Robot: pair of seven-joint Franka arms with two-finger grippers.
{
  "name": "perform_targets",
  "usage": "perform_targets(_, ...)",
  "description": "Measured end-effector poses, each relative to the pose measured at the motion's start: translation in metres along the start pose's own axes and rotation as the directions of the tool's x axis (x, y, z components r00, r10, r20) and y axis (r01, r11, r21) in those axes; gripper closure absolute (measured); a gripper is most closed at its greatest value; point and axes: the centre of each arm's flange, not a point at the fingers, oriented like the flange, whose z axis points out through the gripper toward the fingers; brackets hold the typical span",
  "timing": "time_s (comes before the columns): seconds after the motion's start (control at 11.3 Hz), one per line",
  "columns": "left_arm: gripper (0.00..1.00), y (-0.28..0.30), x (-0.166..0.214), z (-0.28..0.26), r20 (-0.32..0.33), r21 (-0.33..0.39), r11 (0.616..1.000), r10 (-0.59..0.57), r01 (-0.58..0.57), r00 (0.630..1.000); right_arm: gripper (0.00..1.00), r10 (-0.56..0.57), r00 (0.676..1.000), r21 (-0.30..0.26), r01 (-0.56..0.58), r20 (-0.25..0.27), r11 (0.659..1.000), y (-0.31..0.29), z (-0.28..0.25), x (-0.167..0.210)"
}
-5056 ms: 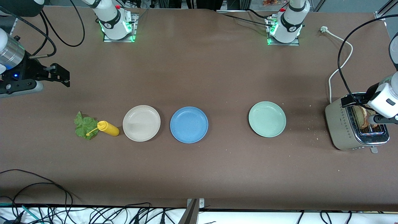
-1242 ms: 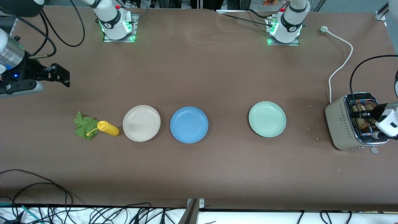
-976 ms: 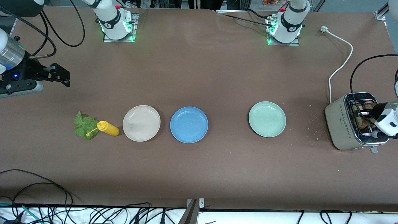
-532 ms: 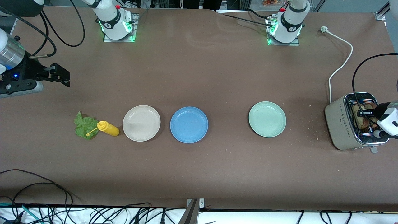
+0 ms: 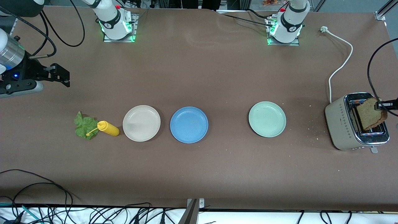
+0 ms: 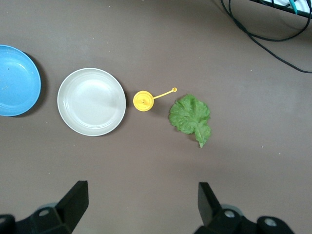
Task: Make sandwich in blue plate with both arms
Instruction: 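Carry the bread slice with the left gripper over the blue plate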
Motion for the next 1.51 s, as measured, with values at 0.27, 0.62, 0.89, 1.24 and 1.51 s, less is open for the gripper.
perform_targets(0.27, 0.9, 0.021, -0.013, -0.045, -0.023, 0.006, 1.0, 0.027, -0.027, 0.999, 0.0, 0.0, 1.0, 0.0, 0.0, 0.0, 1.0, 0.0, 0.0, 0.0)
perform_targets(0.62, 0.9, 0.148, -0.019, -0.071, 0.003, -0.156, 0.988, 0.003, -0.002, 1.0, 0.0, 0.0, 1.0, 0.0, 0.0, -0.001, 1.0, 0.0, 0.0, 0.0)
perform_targets(0.89, 0.9, 0.258, -0.023, -0.066, 0.107, -0.389, 0.919, -0.024, 0.064, 0.994, 0.0, 0.0, 1.0, 0.0, 0.0, -0.001, 1.0, 0.0, 0.0, 0.0)
perform_targets(1.24, 0.9, 0.423, -0.013, -0.035, 0.126, -0.623, 0.766, -0.101, 0.158, 0.987, 0.0, 0.0, 1.0, 0.0, 0.0, -0.002, 1.0, 0.0, 0.0, 0.0)
perform_targets(1.51, 0.9, 0.533, -0.021, 0.01, 0.106, -0.705, 0.685, -0.156, 0.185, 0.982, 0.0, 0.0, 1.0, 0.0, 0.0, -0.003, 1.0, 0.0, -0.001, 0.0)
